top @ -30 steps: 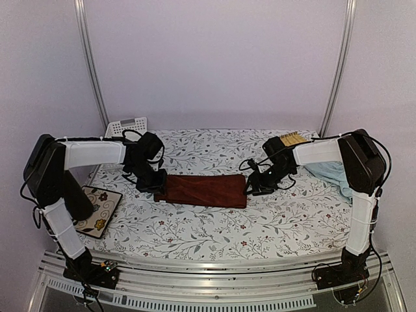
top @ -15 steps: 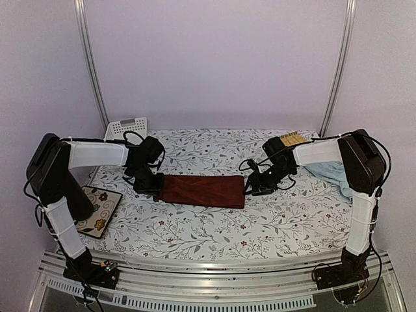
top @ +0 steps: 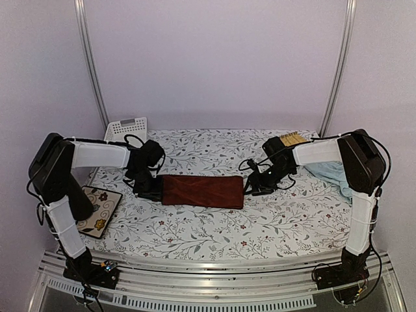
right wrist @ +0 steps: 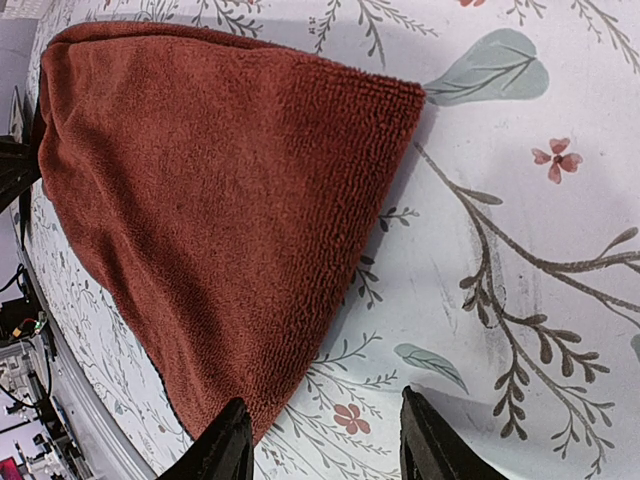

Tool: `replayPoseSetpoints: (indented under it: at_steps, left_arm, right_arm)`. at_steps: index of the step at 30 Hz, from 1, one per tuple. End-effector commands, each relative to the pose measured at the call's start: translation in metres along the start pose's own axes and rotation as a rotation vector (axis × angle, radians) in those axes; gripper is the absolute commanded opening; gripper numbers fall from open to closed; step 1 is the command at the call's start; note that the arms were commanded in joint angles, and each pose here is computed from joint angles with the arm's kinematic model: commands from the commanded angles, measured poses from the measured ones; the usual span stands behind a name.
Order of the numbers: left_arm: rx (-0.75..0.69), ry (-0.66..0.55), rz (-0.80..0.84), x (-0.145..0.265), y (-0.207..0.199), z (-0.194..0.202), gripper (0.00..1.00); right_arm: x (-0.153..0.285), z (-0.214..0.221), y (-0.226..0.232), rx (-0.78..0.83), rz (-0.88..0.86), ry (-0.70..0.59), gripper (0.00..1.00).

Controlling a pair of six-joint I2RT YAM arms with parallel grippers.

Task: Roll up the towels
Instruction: Adjust the towel at the center of the board.

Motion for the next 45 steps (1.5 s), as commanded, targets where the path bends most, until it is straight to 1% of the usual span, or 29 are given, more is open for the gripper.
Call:
replayPoseSetpoints:
  at_steps: [1,4,8,13,19,24,25,27,32,42,45]
  left_arm:
    - [0.024,-0.08,0.033,0.027,-0.003,-0.018,0.43]
    - [0.021,-0.134,0.045,0.04,-0.006,-0.034,0.42]
    - [0.006,-0.163,0.093,0.034,-0.015,-0.049,0.38]
    - [0.026,-0.137,0.102,0.019,-0.014,-0.059,0.34]
    - [0.039,-0.148,0.066,-0.001,0.003,-0.066,0.28]
    - [0.036,-0.17,0.083,-0.004,0.006,-0.076,0.25]
    - [0.036,-0.172,0.093,-0.003,0.005,-0.078,0.24]
    - [0.036,-0.147,0.106,-0.016,0.004,-0.076,0.23]
    - [0.045,-0.127,0.152,-0.023,0.0,-0.072,0.23]
    - [0.064,-0.182,0.16,-0.017,0.004,-0.078,0.23]
    - [0.068,-0.177,0.169,-0.016,0.004,-0.079,0.15]
  right_arm:
    - [-0.009,0.002,-0.007,-0.007,0.013,0.037,0.52]
    - [-0.01,0.002,-0.007,-0.007,0.008,0.039,0.51]
    - [-0.01,0.001,-0.006,-0.005,0.006,0.036,0.51]
    - [-0.009,0.002,-0.006,-0.001,0.009,0.035,0.51]
    - [-0.01,0.005,-0.006,-0.008,0.001,0.038,0.52]
    - [-0.01,0.006,-0.006,-0.01,0.002,0.042,0.51]
    - [-0.01,0.006,-0.006,-0.01,0.004,0.042,0.52]
    - [-0.01,0.006,-0.006,-0.009,0.003,0.041,0.51]
    - [-0.01,0.008,-0.006,-0.01,0.008,0.044,0.51]
    - [-0.012,0.009,-0.007,-0.013,0.009,0.053,0.51]
    - [-0.012,0.008,-0.006,-0.01,0.01,0.054,0.52]
Point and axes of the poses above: each gripper's point midway between its finger pads, its own x axis back along the fingers, its own y axis along the line the jaws close on, z = x × y, the point moved 7 cm from there along x, back along the fingers, and after that the axes turned 5 degrees about -x, right-handed, at the moved point
